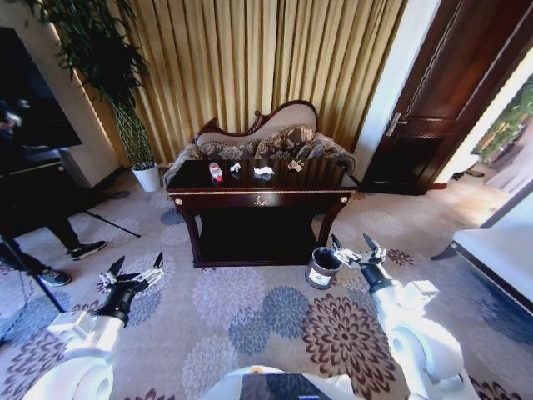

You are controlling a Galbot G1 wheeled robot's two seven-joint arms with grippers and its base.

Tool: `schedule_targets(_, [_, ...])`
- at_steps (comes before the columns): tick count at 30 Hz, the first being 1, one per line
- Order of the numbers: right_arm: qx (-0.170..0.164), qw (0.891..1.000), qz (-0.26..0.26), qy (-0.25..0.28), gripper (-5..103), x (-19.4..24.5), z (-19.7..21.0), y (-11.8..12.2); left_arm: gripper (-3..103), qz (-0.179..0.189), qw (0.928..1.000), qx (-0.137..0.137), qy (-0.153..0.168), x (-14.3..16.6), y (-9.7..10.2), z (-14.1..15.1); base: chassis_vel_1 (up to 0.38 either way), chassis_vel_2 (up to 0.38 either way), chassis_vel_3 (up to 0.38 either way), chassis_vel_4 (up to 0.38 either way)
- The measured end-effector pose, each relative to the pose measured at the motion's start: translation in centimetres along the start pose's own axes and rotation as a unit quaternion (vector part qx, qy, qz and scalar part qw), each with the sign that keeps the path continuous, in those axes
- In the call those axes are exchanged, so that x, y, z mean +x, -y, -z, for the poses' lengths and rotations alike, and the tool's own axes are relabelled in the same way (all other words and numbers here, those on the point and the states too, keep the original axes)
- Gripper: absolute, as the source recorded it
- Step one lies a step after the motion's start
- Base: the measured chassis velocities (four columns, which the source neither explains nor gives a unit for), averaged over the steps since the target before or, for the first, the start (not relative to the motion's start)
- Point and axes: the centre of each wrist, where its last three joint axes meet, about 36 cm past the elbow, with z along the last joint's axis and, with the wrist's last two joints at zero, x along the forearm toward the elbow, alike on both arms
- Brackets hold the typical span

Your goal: Move to the front of the table and place the trash on the table into the trash bin.

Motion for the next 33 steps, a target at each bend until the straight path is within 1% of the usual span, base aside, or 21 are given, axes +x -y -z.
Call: schedule_targets(33, [-0.001, 1.000, -0.001, 0.000, 100, 0.06, -0.03, -0.06, 100, 0.000, 1.0000, 0.001, 0.006, 0.23, -0.06, -0.16, -0.148, 0.147, 0.144, -0.148])
